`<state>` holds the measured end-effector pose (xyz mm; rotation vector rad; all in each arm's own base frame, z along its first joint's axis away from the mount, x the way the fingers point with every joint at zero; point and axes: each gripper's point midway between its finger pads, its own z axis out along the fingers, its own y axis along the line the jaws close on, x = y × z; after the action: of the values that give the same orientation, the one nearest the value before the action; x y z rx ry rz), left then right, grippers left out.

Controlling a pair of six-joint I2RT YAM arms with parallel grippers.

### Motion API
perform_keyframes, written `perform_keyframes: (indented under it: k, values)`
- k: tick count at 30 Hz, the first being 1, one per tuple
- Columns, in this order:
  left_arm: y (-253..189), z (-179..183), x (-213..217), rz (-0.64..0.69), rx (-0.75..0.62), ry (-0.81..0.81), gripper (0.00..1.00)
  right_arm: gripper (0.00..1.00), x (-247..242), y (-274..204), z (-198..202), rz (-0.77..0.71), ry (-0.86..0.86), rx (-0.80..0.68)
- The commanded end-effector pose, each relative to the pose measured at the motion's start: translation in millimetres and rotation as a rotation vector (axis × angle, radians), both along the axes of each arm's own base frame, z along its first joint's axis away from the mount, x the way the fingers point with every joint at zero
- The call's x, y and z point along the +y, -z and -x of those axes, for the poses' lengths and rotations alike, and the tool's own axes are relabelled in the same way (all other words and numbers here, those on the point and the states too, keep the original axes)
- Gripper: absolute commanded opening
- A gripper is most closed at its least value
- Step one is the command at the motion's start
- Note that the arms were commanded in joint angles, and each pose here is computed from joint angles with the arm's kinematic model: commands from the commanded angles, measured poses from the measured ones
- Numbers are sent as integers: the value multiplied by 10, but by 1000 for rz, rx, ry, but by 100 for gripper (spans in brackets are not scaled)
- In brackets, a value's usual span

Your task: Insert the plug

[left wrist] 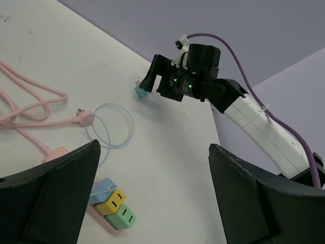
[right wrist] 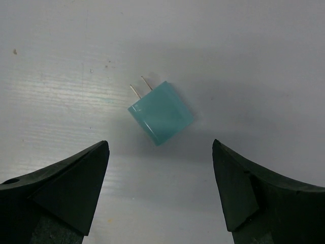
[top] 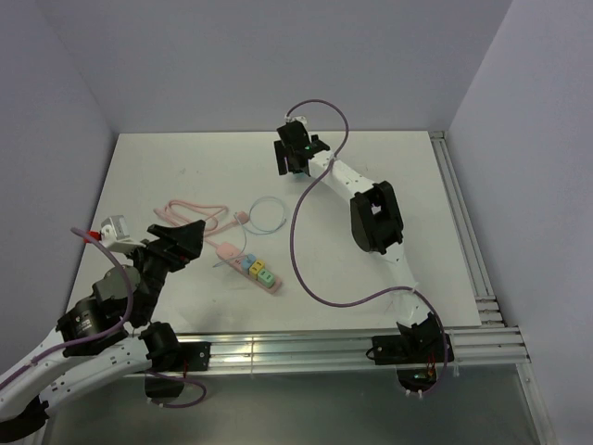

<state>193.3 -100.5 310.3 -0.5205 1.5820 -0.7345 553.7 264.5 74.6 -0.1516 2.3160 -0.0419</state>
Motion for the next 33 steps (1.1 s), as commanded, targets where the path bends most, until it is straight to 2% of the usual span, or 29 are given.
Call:
perform_keyframes:
  k: [1,7,12,20,33]
  values:
    - [-14,-31,-67,-13,-19,12,94,89,47,-125,-125,54,-129,-42]
    - [-22,-29,-75,-9,-22,17,95,88,48,51,-163,142,-246,-31]
    - [-25,-18,-24,-13,-21,5,94,85,59,116,-200,70,-318,11]
    - [-55,-25,-13,-12,-34,-1,96,84,-71,85,-327,58,-296,4]
    - [-88,-12,-2,-4,-42,3,95,82,151,187,-174,-40,-406,89]
